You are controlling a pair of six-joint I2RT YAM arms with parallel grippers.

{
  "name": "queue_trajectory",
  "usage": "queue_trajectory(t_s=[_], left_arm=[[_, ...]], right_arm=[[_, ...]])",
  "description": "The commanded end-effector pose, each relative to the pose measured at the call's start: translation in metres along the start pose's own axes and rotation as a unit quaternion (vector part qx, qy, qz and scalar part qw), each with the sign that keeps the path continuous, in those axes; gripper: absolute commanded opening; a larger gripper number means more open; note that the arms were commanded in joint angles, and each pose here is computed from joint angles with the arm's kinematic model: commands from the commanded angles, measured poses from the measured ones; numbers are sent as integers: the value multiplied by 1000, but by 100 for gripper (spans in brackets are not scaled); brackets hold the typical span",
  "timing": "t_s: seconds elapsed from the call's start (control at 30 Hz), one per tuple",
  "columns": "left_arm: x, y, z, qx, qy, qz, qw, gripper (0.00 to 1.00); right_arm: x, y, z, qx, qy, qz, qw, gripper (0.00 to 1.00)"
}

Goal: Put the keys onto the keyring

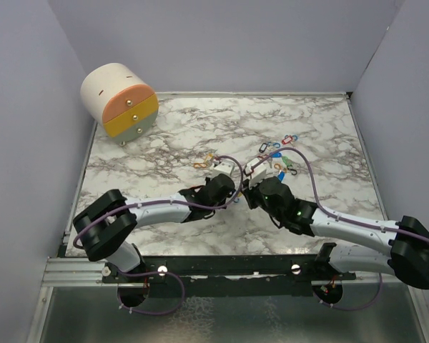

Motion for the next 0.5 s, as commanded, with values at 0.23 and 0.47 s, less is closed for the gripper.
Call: queue_trajectory(t_s=[0.23,0.47], left_arm=[[36,-39,-36,-6,-27,109,994,0],[44,-41,-43,-3,-37,120,992,0]], right_arm=[[-13,16,-7,18,-8,-35,999,1],[-20,21,0,21,5,-43,999,1]])
Point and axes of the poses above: each gripper's point midway between its finger pads, its own x axis back along the fingers, its own y axis along the line the jaws close on, z = x × y, the point moved 1 cm from there along x, back along the fingers, and after that the axes turned 3 degrees about x, right-handed, at the moved point
